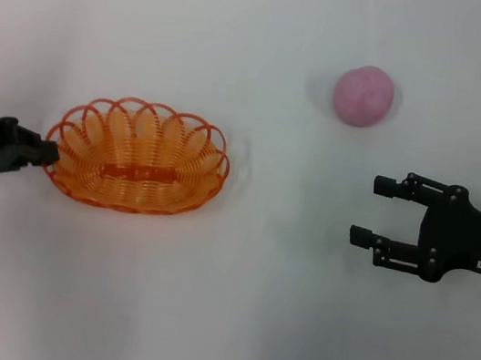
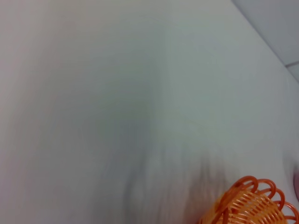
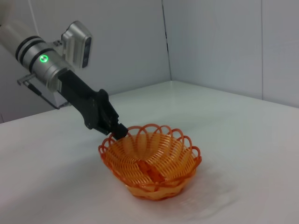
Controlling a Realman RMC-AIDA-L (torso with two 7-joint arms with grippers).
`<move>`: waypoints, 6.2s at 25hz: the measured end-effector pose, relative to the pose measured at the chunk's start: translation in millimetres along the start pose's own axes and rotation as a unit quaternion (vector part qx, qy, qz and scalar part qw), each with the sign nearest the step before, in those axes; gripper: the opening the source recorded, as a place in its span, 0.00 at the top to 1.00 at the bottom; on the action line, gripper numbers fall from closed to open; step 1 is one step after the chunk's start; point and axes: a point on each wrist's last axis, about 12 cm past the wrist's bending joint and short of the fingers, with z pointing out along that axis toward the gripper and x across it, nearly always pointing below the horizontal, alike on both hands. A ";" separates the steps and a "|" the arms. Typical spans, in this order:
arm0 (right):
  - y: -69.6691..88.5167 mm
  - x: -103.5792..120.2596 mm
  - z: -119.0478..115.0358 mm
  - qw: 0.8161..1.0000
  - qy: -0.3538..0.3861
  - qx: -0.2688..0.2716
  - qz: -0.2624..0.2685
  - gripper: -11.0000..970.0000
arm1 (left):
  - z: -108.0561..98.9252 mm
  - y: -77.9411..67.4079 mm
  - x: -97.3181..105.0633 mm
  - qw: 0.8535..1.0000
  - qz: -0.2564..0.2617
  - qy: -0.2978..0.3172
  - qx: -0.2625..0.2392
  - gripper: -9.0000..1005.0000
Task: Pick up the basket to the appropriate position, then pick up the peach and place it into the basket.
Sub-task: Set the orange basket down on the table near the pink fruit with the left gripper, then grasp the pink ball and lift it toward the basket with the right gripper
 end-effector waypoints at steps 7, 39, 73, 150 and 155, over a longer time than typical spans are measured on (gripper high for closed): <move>-0.1 -0.2 0.1 1.000 0.000 0.000 0.000 0.16 | 2.3 0.1 5.2 1.000 -0.003 0.016 0.016 0.87; -3.7 -3.6 4.0 1.000 -0.003 0.001 -0.004 0.16 | -22.7 -6.1 13.2 0.890 0.430 -0.087 0.128 0.33; -4.2 -1.0 6.8 1.000 0.009 0.003 -0.003 0.16 | -17.2 39.8 77.0 0.826 0.544 -0.090 0.116 0.21; -89.3 -190.7 66.6 0.897 0.361 0.159 0.200 0.15 | -12.2 48.4 90.2 0.801 0.585 -0.072 0.109 0.15; -90.9 -196.4 76.7 0.895 0.371 0.179 0.171 0.15 | -11.5 48.8 91.3 0.803 0.582 -0.073 0.110 0.15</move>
